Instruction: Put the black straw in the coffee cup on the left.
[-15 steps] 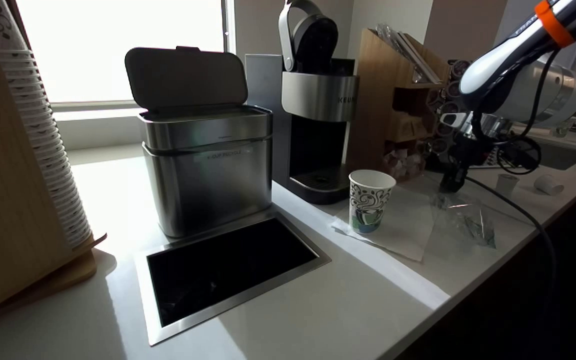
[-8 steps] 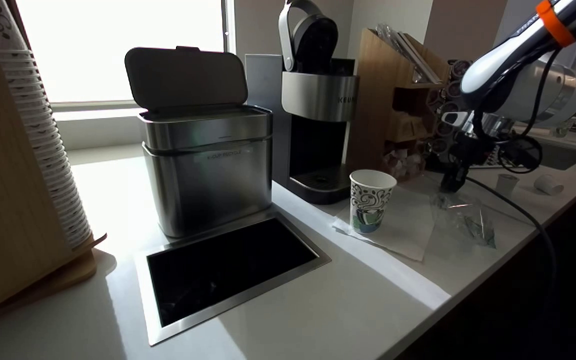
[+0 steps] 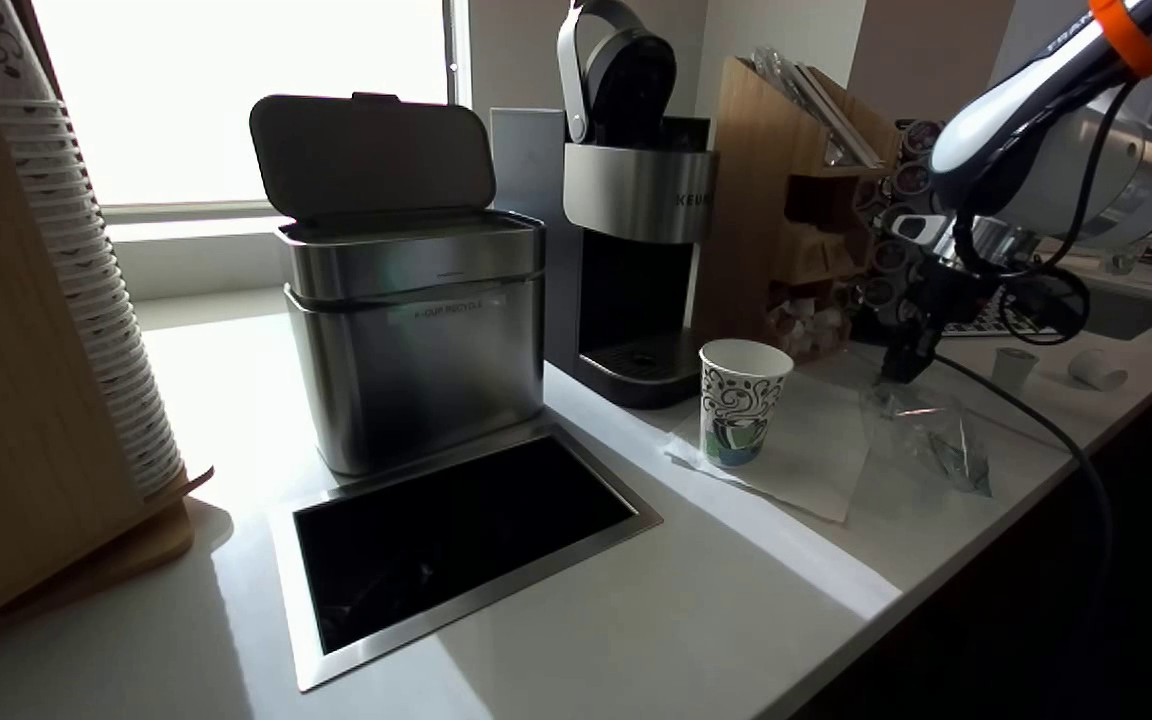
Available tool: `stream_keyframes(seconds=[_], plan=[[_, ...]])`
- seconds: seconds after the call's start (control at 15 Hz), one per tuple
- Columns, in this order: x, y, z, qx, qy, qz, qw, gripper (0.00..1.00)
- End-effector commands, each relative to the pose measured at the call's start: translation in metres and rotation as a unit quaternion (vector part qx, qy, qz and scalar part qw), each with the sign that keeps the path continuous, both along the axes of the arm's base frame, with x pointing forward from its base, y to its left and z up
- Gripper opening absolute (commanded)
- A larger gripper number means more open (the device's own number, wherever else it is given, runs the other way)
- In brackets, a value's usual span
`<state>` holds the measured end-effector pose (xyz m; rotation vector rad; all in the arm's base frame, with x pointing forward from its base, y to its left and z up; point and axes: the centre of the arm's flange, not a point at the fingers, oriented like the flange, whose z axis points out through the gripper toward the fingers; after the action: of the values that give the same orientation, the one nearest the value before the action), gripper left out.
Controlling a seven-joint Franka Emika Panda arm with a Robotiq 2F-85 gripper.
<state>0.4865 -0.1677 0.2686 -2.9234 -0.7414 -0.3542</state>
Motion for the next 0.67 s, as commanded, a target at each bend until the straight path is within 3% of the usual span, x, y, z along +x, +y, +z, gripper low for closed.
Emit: stream_keyframes(seconds=[0.0,0.6], plan=[[-0.0113,0.0002,-0.0076,0.006,0.000,0.002,1.0000,0.00],[-0.0151,-0.0030,-0.0139,0.005,0.003,0.001,1.0000,0.00]])
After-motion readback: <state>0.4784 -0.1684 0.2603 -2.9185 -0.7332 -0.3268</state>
